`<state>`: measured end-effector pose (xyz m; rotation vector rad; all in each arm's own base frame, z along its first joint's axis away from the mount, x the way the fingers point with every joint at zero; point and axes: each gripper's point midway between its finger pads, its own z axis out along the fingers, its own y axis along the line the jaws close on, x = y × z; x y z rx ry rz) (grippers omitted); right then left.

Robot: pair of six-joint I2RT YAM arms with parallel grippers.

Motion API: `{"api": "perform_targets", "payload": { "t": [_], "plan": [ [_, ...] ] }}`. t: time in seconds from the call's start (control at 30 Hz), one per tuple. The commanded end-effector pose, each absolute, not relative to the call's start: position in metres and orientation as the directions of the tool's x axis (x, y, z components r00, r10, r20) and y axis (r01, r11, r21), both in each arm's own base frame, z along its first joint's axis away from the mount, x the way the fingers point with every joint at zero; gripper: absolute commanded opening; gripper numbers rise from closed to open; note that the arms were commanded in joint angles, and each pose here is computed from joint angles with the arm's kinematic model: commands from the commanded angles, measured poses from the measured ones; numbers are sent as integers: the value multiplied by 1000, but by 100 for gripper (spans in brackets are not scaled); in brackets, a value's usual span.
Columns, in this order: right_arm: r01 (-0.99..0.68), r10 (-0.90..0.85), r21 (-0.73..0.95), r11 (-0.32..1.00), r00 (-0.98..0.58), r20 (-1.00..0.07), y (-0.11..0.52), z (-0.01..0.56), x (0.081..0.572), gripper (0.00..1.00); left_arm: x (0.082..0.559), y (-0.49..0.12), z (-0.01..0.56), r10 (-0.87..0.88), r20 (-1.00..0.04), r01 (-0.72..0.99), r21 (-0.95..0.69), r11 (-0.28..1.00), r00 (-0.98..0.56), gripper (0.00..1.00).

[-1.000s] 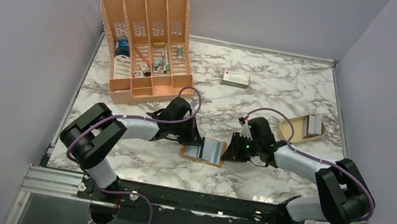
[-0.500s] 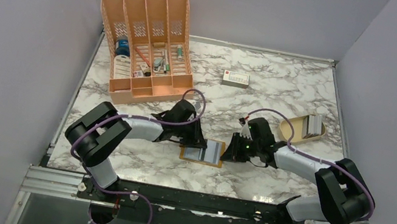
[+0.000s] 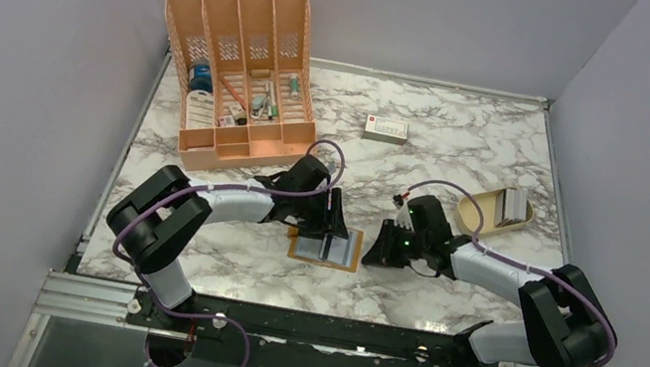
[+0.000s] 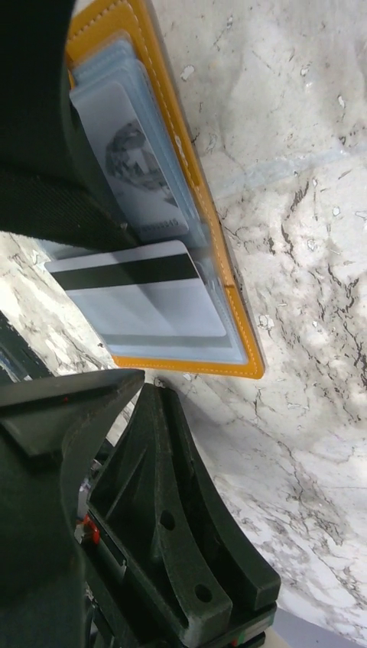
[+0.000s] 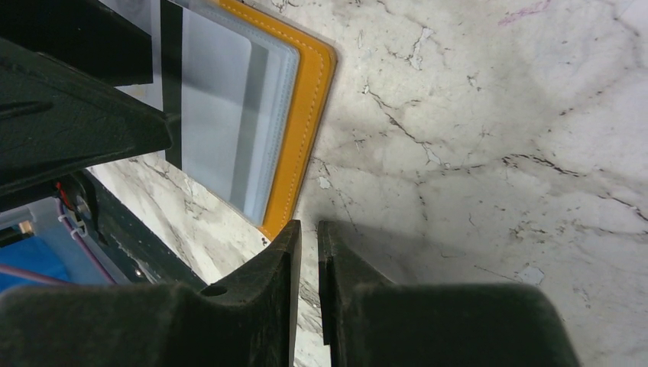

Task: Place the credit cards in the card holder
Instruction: Insert the credit card into the card holder.

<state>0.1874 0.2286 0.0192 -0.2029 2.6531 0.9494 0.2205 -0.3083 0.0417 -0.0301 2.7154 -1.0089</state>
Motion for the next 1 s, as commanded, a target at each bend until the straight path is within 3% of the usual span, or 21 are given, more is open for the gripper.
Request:
{"api": "perform_targets", "payload": {
  "t": [0.0,0.4,0.97],
  "plan": [
    [-249,-17,576,779,-926,-378,227,23,191,15,225,-298,45,-113,-255,64,-594,802,-960,62],
    [-271,-12,602,751,-918,-397,236,33,197,21,226,-302,51,-136,-251,44,-602,797,-958,68],
    [-277,-3,646,711,-920,-391,244,39,195,21,240,-295,59,-158,-295,29,-544,838,-942,68]
  ]
}}
